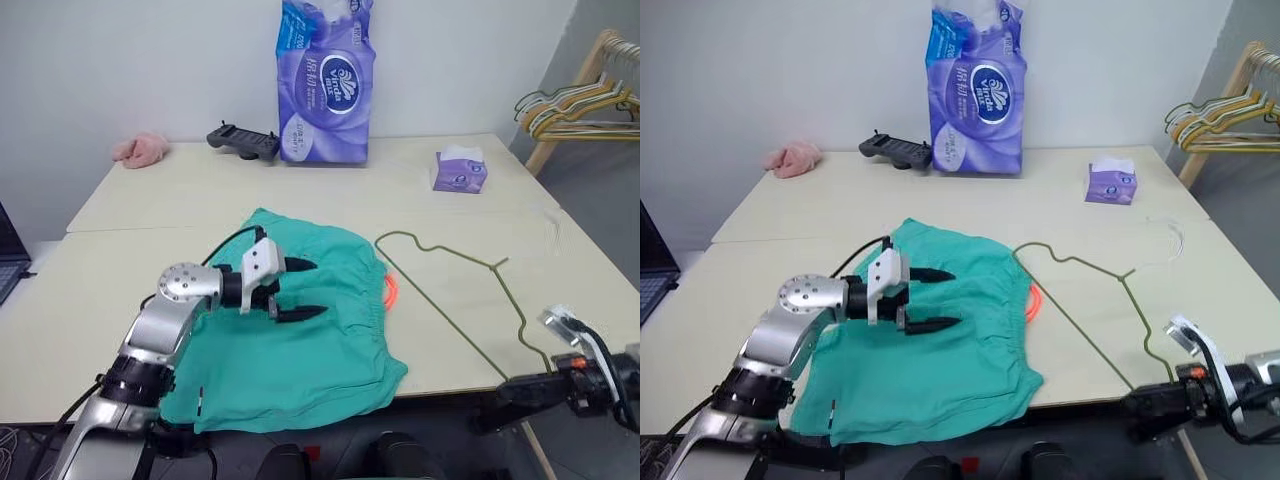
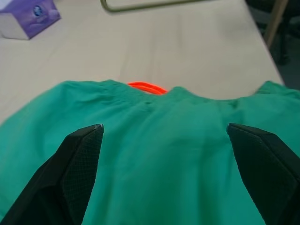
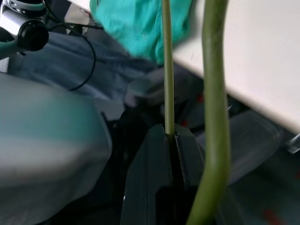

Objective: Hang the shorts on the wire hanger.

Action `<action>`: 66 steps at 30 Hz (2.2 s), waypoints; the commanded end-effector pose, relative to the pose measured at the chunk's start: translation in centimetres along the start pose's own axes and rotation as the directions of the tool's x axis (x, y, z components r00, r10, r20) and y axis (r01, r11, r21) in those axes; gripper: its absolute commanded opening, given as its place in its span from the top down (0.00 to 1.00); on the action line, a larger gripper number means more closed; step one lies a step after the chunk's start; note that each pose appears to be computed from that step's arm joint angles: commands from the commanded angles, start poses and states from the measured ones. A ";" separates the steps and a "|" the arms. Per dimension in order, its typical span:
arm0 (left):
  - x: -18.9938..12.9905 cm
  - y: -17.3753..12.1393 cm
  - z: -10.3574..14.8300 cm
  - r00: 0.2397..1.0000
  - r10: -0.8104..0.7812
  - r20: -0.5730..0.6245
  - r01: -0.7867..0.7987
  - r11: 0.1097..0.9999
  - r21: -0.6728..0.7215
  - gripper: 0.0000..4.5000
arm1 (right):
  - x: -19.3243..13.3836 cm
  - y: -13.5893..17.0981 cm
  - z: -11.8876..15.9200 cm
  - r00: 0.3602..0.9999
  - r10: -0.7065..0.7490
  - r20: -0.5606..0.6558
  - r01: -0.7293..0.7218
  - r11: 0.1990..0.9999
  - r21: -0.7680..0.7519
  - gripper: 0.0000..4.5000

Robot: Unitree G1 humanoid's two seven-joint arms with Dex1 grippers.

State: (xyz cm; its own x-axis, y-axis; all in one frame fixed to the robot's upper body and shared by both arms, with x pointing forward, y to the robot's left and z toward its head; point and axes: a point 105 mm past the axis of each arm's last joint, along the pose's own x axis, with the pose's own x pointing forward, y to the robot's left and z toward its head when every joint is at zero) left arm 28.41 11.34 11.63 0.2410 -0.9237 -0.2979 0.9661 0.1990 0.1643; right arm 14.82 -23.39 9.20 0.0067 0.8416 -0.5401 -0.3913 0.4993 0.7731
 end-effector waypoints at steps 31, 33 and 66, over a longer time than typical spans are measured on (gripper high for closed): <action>1.0 -2.3 -0.7 0.985 0.155 0.074 -0.158 0.987 0.040 0.01 | 0.6 -3.5 -4.8 0.993 -0.047 -0.111 0.061 0.990 0.126 1.00; 1.0 -2.1 -0.6 0.984 0.161 0.074 -0.165 0.985 0.042 0.01 | 1.1 -3.5 -4.8 0.994 -0.036 -0.104 0.050 0.990 0.130 1.00; 0.3 -0.1 -1.2 0.975 0.214 0.054 -0.217 0.974 0.070 0.01 | 6.1 -3.8 -1.2 0.994 -0.040 -0.106 0.047 0.997 0.064 1.00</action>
State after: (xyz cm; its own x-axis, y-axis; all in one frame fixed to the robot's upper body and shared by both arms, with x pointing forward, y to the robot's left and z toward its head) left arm 28.07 11.24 9.15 0.4195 -0.8772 -0.2335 0.8989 0.3656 0.2415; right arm 14.60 -19.78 3.11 -0.1038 0.8223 -0.5595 -0.3247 0.5037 0.8005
